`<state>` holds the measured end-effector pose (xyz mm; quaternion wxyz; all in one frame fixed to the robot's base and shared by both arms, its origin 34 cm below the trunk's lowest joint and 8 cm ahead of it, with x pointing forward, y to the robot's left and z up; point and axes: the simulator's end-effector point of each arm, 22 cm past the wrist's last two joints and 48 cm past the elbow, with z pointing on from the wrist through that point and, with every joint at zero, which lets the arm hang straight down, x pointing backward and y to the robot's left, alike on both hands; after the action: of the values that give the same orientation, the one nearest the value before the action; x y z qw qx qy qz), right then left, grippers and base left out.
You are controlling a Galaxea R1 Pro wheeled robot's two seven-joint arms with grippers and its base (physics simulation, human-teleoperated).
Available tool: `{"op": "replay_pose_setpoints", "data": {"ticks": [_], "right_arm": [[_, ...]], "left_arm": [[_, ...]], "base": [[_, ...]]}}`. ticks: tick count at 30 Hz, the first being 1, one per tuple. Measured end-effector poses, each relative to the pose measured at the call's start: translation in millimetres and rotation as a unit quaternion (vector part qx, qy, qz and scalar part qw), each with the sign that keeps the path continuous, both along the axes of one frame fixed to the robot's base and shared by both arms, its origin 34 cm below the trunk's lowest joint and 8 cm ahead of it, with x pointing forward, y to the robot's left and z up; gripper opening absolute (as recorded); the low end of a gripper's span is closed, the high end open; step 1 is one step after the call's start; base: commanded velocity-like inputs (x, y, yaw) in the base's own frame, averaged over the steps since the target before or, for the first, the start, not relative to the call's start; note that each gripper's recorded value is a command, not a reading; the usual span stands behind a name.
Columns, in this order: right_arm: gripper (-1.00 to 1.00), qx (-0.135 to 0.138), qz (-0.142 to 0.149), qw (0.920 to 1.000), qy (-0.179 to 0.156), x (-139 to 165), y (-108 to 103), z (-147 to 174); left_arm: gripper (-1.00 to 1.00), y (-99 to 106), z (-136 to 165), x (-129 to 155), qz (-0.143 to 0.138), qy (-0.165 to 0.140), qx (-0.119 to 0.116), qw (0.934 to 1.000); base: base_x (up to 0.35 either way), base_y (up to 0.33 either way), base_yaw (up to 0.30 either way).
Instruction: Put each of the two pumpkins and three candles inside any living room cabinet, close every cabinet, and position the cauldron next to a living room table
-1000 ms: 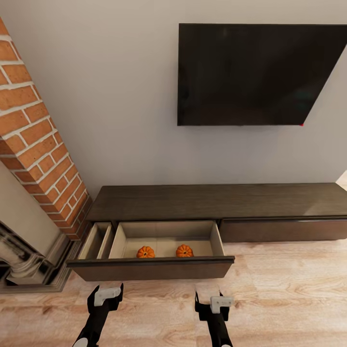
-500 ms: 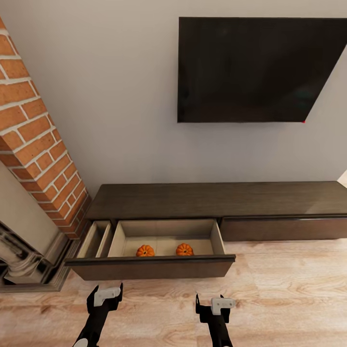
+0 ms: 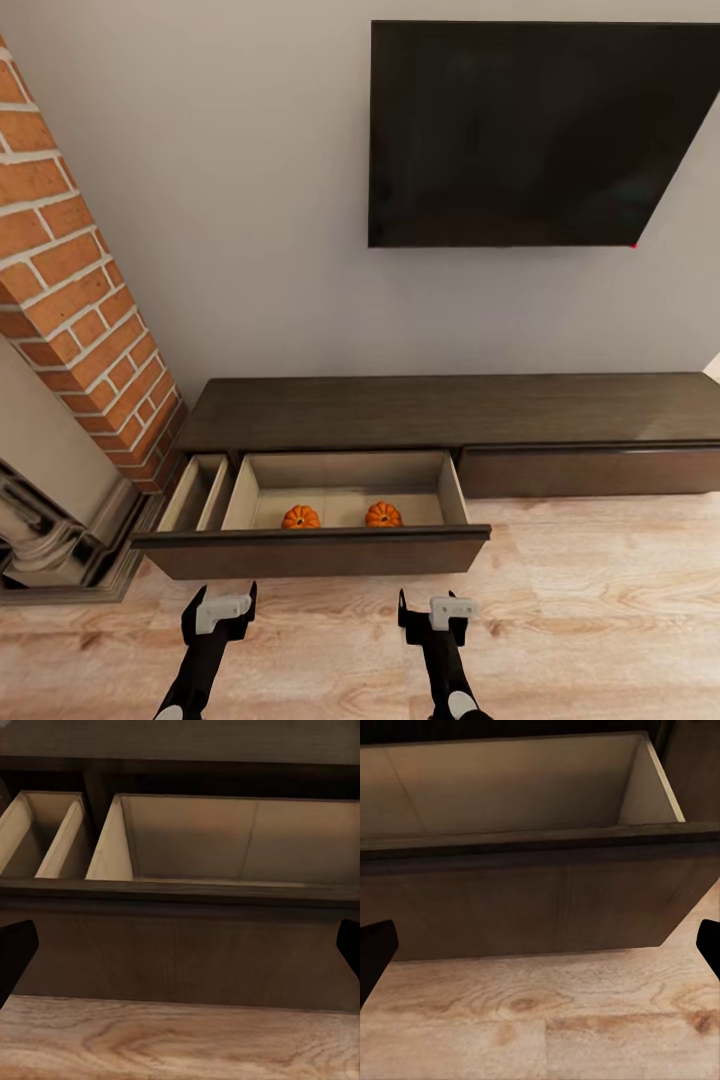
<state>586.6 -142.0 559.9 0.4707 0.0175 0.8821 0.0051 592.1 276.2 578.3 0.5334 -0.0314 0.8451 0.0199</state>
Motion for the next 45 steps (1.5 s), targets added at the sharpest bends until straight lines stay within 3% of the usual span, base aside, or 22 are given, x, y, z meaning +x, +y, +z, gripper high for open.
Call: {"op": "replay_pose_setpoints", "data": {"ticks": [6, 11, 19, 31, 36, 45], "right_arm": [[1.00, 0.000, -0.001, 1.0000, 0.000, 1, -1, -10], [1.00, 0.000, -0.002, 1.0000, 0.000, 0, -1, -19], [1.00, 0.000, -0.001, 1.0000, 0.000, 0, -1, -33], [1.00, 0.000, -0.004, 1.0000, -0.001, -2, -2, -54], [1.00, 0.007, -0.024, 0.9997, 0.002, -3, -11, -65], [1.00, 0.011, -0.030, 0.9995, 0.003, -5, -13, -82]], "left_arm": [[1.00, 0, -7, 1, -0.001, -0.008, 0.000, 1.0000], [1.00, -9, -14, 2, -0.019, -0.012, 0.011, 0.9997], [1.00, -3, -26, 1, -0.005, -0.014, 0.029, 0.9995], [1.00, -3, -48, -1, -0.006, -0.014, 0.031, 0.9994], [1.00, -3, -57, -2, -0.005, -0.015, 0.031, 0.9994], [1.00, -3, -74, -3, -0.005, -0.015, 0.031, 0.9994]], "base": [[0.000, 0.000, 0.000], [0.000, 0.000, 0.000], [0.000, 0.000, 0.000], [0.000, 0.000, 0.000], [0.000, 0.000, 0.000], [0.000, 0.000, 0.000]]}}
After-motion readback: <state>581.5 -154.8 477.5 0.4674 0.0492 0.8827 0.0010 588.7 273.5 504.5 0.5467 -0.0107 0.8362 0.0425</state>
